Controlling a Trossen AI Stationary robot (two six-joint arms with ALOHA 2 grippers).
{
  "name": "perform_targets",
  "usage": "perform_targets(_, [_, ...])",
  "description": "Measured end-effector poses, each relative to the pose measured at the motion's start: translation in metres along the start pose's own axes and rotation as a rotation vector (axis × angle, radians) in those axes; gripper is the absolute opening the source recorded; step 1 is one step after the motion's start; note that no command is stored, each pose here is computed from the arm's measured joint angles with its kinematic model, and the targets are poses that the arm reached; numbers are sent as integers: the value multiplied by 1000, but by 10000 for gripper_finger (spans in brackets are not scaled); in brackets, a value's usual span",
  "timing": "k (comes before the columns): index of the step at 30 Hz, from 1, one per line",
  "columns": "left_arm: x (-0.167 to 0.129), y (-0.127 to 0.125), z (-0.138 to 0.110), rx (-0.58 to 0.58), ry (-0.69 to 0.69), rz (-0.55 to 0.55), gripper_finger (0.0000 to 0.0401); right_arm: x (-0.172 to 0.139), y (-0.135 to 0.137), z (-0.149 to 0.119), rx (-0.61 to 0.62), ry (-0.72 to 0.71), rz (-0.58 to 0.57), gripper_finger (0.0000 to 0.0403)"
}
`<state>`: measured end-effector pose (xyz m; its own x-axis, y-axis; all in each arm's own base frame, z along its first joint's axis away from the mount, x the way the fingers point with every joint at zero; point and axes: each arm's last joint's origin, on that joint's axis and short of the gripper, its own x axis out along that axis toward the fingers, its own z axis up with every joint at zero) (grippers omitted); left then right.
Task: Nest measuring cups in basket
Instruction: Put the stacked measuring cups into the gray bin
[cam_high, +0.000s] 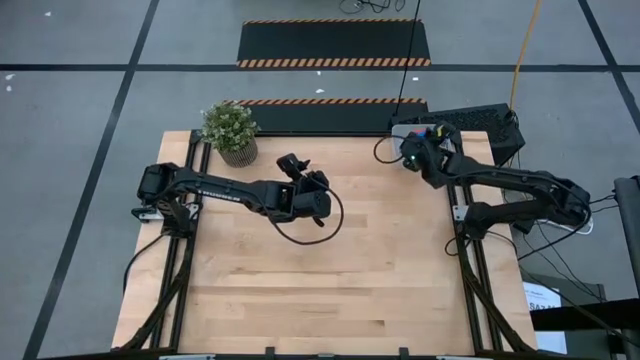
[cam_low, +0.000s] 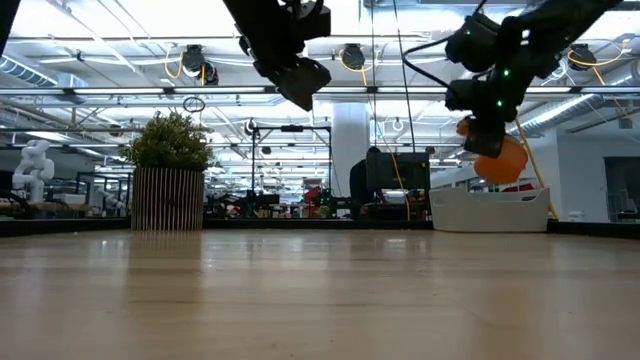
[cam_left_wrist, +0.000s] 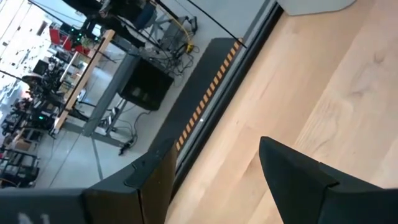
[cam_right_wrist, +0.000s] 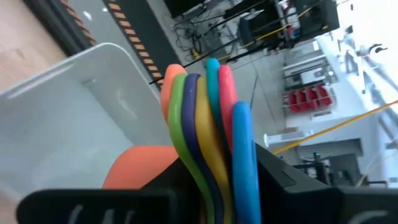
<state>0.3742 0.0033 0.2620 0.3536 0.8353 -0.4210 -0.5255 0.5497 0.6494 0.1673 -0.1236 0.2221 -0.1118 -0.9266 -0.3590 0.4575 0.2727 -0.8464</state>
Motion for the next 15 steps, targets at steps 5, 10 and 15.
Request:
perform_targets(5, [-2, -1, 0, -1, -4, -4, 232, 16, 6, -7, -10, -39, -55, 76])
perform_targets(10, [-5, -4, 1, 16, -17, -11, 232, 29, 14, -7, -88, -69, -83, 74])
perform_targets(15, [-11, -7, 4, 41, -50, -21, 232, 43, 30, -13, -203, -16, -73, 73])
